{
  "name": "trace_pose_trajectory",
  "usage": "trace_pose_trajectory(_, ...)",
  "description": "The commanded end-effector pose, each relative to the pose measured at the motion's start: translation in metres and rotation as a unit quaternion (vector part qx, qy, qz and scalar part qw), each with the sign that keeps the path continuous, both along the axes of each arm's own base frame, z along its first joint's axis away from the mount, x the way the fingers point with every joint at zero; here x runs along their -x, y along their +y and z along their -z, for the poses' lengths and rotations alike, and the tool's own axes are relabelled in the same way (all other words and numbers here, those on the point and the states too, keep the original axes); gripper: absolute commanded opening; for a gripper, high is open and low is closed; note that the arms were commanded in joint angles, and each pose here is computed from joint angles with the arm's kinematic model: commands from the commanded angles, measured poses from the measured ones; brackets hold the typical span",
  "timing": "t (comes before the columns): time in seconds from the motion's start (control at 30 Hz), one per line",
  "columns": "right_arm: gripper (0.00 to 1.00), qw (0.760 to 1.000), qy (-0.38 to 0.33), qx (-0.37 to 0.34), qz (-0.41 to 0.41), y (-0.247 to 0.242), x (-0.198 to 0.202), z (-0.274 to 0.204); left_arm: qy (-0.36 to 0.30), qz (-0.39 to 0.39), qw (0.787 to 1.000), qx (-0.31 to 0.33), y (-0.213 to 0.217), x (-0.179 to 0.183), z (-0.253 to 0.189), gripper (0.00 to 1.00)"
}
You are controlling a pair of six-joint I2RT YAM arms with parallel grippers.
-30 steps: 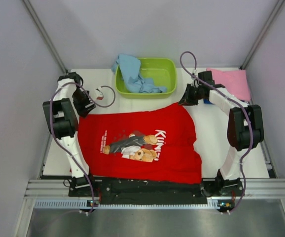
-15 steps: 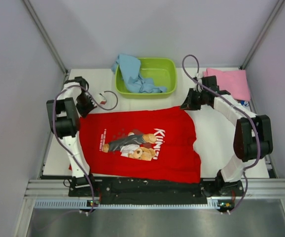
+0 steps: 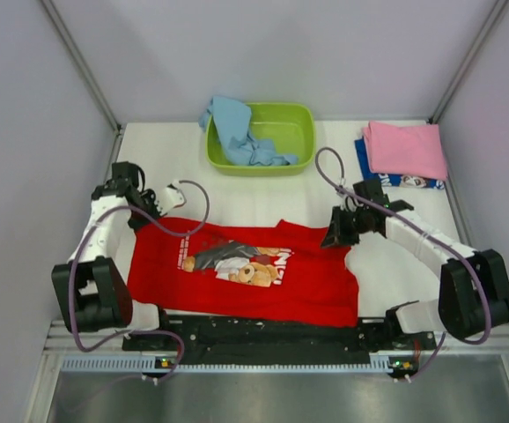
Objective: Fold and stack the t-shirts
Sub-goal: Fold the other side of the tshirt into a rectangle
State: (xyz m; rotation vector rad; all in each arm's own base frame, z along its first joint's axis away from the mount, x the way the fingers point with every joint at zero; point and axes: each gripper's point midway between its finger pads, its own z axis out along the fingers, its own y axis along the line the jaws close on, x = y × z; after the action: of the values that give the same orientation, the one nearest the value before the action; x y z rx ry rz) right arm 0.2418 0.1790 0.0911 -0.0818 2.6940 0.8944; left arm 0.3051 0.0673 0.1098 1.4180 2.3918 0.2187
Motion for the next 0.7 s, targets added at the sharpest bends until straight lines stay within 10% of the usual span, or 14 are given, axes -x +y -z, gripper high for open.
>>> trace_pose_trajectory(0.0,0.00,0.997,0.053,0.030,0.037,-0.016,0.040,0.028,0.028,0.023,0.999,-0.012,0.000,0.031,0.022,0.00)
trace_pose_trajectory(0.5,0.00,0.979,0.096,0.127,0.126,-0.053,0.052,0.072,0.069,0.039,0.992,-0.103,0.038,0.054,0.055,0.00)
trace_pose_trajectory(0.67,0.00,0.981,0.096,0.117,0.120,-0.049,0.052,0.069,0.131,0.059,0.987,-0.073,0.027,0.085,0.051,0.28)
